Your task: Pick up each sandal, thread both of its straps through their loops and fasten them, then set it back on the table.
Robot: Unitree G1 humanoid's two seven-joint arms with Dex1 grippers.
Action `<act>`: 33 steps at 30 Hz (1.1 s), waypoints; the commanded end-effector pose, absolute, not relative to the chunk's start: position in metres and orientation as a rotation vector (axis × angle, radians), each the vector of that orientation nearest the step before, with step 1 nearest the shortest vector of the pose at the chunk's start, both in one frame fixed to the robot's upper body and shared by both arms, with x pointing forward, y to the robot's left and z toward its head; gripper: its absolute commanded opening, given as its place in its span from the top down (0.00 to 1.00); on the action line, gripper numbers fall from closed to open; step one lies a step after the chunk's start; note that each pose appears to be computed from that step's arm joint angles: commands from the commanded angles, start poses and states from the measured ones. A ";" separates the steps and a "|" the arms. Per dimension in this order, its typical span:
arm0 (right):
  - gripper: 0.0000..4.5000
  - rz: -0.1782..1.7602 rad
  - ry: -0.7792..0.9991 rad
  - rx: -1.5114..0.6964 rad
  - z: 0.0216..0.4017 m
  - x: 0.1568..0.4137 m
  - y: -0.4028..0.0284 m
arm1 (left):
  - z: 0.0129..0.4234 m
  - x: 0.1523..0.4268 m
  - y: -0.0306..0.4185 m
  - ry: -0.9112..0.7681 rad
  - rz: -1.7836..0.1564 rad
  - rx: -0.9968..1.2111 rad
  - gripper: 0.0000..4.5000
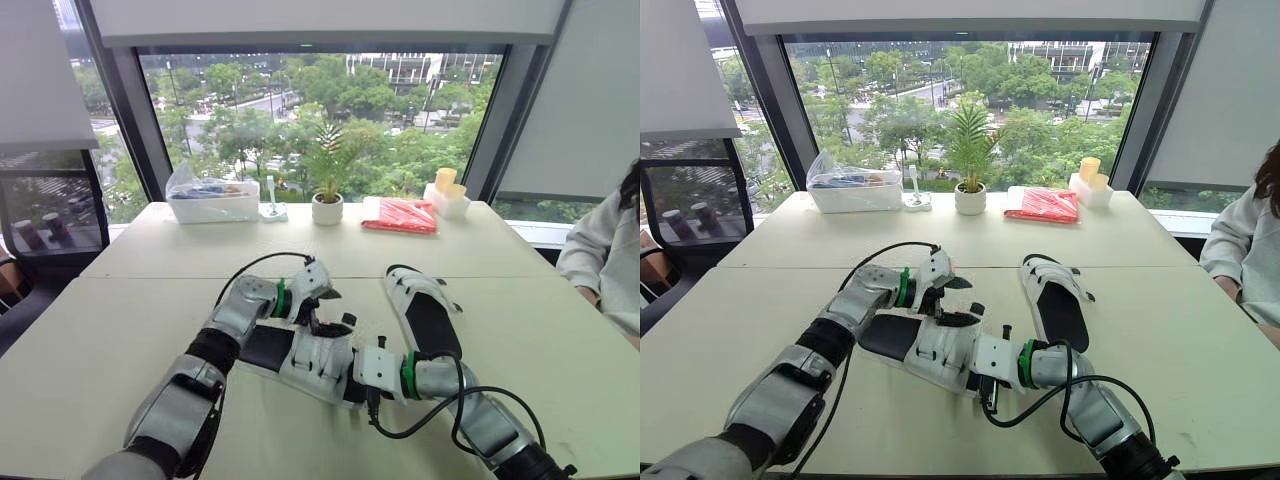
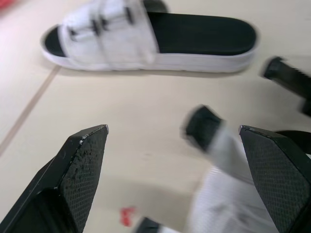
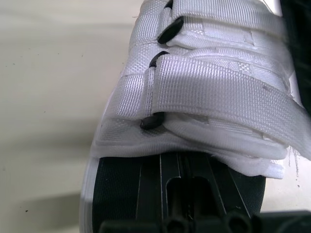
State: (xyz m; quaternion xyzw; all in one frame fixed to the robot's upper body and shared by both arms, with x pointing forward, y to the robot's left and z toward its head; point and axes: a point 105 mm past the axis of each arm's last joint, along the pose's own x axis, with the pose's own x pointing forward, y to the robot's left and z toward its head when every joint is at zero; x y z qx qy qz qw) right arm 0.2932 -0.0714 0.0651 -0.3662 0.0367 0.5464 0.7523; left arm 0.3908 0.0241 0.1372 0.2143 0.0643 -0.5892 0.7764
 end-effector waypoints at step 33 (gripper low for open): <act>1.00 1.315 0.404 -0.780 -0.011 0.260 -0.081 | 0.179 0.373 0.020 0.279 -1.612 0.131 0.99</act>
